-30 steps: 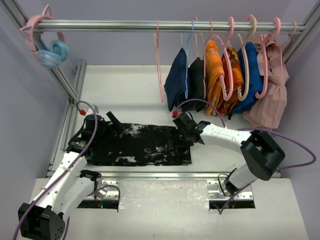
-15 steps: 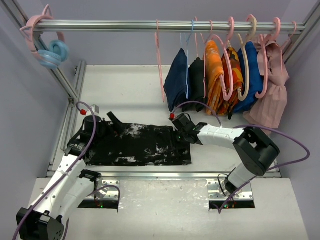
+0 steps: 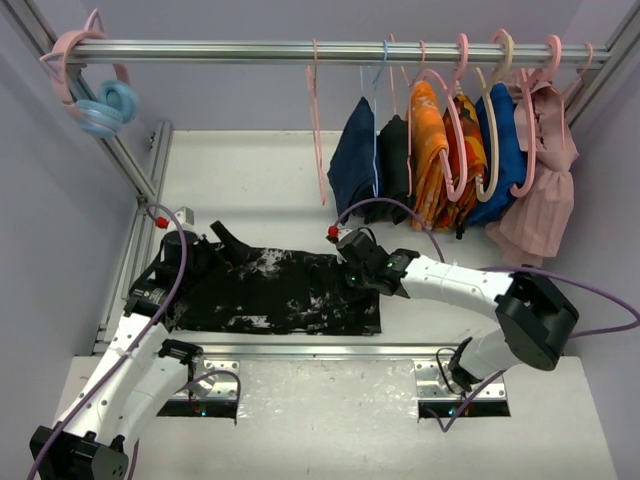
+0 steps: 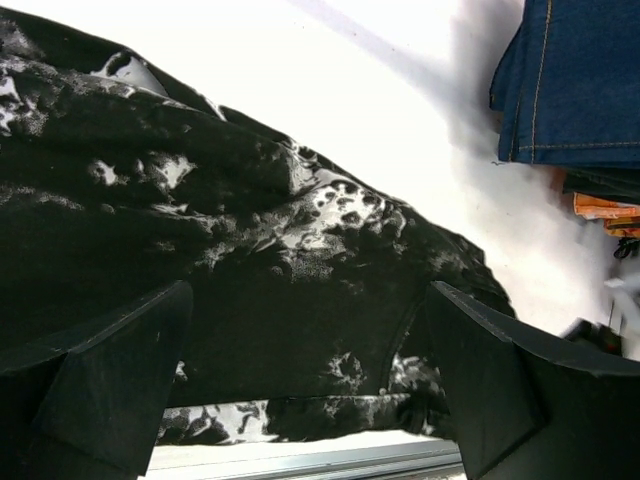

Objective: Place the trousers on the hanger
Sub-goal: Fold the trousers at the center of the board.

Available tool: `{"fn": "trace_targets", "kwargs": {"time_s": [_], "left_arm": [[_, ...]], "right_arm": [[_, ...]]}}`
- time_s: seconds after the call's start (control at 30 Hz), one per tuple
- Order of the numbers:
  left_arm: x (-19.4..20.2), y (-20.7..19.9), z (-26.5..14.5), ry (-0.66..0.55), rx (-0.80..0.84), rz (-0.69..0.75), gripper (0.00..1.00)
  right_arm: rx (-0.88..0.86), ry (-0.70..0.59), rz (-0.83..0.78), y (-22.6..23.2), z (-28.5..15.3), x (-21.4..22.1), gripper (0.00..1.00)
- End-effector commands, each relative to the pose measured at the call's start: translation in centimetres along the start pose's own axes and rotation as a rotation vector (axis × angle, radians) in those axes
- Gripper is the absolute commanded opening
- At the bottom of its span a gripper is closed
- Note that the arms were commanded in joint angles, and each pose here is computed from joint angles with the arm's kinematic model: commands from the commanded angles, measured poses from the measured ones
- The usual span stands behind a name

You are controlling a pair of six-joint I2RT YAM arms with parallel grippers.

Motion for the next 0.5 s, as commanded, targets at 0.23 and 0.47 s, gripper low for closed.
{"fn": "trace_targets", "kwargs": {"time_s": [0.23,0.47], "left_arm": [[-1.3,-0.8,0.7,-0.046,-0.009,0.003,1.0],[-1.7,0.4,3.4,-0.052,-0.166,-0.065,1.0]], "right_arm": [[0.002,-0.211,-0.02,2.9,-7.1,-3.4,0.0],[0.047,-0.256,0.019,1.7,-9.9,-2.4,0.0]]}}
Point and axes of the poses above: each gripper's point midway between its finger pads, its own z axis out along the fingers, its own y axis along the line the jaws close on, x = y × z, the point moved 5 cm from there along -z, back along the fingers, and after that the axes turned 2 degrees about -z, right-handed, at the moved point
